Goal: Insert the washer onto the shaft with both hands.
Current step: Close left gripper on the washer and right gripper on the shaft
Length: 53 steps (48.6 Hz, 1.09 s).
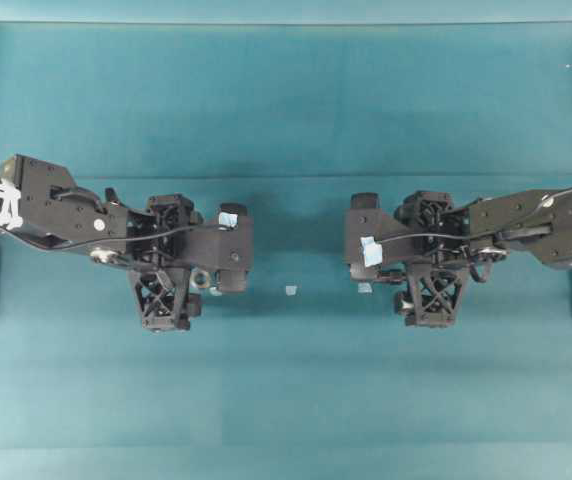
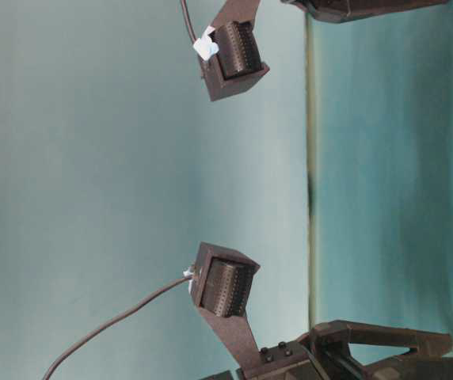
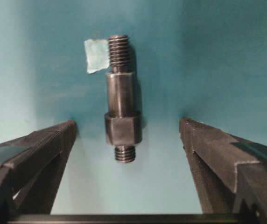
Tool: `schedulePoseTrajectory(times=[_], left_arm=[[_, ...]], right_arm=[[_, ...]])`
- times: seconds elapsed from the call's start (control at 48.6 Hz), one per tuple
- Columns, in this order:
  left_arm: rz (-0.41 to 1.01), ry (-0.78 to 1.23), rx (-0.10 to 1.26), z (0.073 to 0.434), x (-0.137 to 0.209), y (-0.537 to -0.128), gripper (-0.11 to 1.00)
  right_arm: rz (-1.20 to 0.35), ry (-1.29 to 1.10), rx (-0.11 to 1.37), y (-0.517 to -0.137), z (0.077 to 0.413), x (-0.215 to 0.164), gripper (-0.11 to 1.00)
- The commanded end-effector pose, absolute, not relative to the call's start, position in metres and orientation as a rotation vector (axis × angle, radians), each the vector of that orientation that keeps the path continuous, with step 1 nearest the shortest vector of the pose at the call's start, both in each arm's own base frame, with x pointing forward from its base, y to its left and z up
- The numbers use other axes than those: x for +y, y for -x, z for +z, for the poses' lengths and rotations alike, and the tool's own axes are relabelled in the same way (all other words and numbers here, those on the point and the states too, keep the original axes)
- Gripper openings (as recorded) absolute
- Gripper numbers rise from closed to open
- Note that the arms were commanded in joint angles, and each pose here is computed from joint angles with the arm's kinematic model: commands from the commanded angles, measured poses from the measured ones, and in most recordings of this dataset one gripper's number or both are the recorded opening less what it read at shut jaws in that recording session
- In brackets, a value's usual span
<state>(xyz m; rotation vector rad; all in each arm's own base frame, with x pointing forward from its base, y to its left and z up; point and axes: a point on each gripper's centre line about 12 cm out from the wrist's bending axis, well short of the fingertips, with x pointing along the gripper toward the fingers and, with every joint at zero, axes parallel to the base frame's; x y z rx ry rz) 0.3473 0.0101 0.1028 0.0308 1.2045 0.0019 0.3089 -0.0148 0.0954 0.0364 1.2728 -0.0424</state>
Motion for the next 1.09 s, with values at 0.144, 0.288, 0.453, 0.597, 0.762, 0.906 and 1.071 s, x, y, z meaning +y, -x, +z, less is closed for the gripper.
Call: schedulePoseTrajectory(times=[0.144, 0.288, 0.453, 0.597, 0.762, 0.906, 1.071], left_arm=[[0.003, -0.031, 1.186, 0.1076, 0.0097, -0.3502, 0.90], [0.004, -0.030, 1.185, 0.1077, 0.0097, -0.3504, 0.90], [0.004, -0.030, 1.185, 0.1077, 0.0097, -0.3504, 0.90], [0.001, -0.031, 1.186, 0.1073, 0.0086, -0.3499, 0.90], [0.000, -0.031, 1.184, 0.1077, 0.0081, -0.3504, 0.90], [0.000, -0.031, 1.184, 0.1077, 0.0081, -0.3504, 0.89], [0.002, -0.030, 1.185, 0.1077, 0.0086, -0.3504, 0.89]], right_arm=[[-0.044, -0.030, 1.251, -0.3127, 0.0994, -0.0181, 0.94], [-0.044, -0.030, 1.253, -0.3119, 0.0987, -0.0180, 0.94], [-0.044, -0.031, 1.258, -0.3107, 0.0978, -0.0175, 0.94], [-0.044, -0.031, 1.259, -0.3102, 0.0975, -0.0175, 0.94], [-0.045, -0.032, 1.258, -0.3104, 0.0975, -0.0180, 0.94], [-0.044, -0.031, 1.259, -0.3102, 0.0975, -0.0175, 0.94], [-0.044, -0.031, 1.261, -0.3102, 0.0970, -0.0175, 0.94]])
